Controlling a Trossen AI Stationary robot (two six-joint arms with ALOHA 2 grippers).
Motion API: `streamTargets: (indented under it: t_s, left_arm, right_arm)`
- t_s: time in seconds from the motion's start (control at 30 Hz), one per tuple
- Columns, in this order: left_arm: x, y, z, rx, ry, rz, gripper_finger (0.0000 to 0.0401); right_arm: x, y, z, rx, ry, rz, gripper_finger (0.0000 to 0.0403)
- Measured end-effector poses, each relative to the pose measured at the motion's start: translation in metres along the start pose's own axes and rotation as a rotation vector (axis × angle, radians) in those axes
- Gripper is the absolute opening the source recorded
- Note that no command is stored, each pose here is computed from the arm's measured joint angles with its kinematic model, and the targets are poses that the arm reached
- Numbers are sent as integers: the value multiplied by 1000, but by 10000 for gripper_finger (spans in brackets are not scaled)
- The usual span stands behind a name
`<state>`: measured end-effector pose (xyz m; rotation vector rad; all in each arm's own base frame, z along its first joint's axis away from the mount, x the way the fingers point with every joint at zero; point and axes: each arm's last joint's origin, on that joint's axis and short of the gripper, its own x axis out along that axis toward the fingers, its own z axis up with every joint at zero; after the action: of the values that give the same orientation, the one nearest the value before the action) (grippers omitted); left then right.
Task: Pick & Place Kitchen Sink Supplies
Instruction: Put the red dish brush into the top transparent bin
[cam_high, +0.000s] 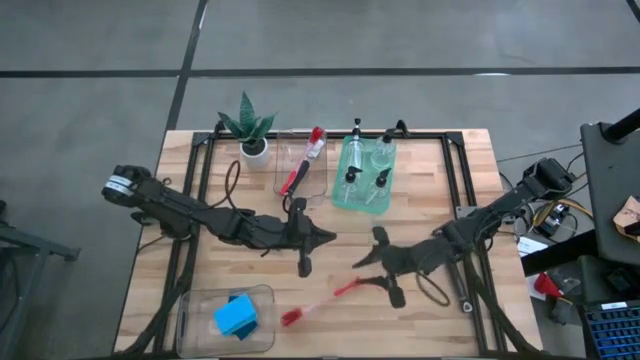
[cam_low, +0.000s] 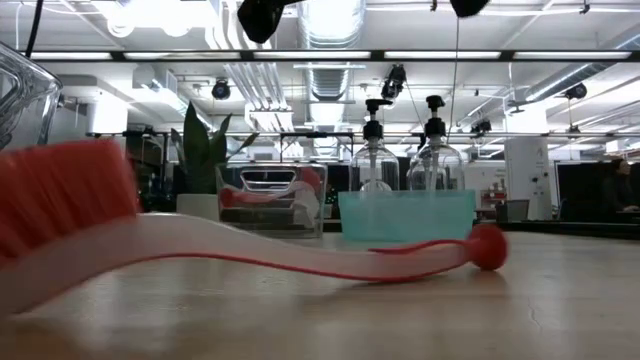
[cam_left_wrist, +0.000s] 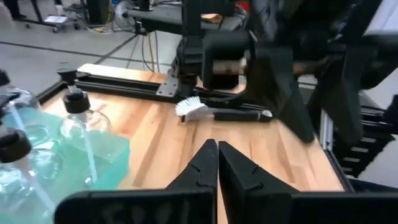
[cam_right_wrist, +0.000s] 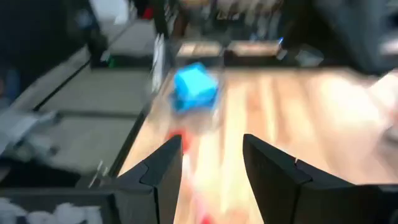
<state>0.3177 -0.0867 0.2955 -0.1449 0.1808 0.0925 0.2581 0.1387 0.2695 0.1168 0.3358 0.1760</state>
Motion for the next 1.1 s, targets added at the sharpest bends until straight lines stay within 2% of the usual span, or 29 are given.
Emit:
streamTargets:
  t_s: [0.17,0.43,0.57,0.87,0.97,1.1]
  left_arm:
    - [-1,-5,-1,2,11,-59,54]
    - [-4,-11,-1,-5,19,-133,198]
    - [-8,-12,3,-53,21,-202,243]
    - [-43,-14,33,-83,-61,-307,253]
    - [-54,-15,40,-84,-84,-323,253]
    - [-64,-14,45,-83,-94,-334,252]
  right_arm:
    - [17,2,-21,-10,114,20,175]
    - [66,13,-45,-82,325,-11,237]
    - [94,23,-43,-177,385,-11,252]
    - [148,31,-44,-313,584,-40,239]
    - [162,28,-49,-322,627,-47,237]
    - [177,17,-57,-287,667,0,242]
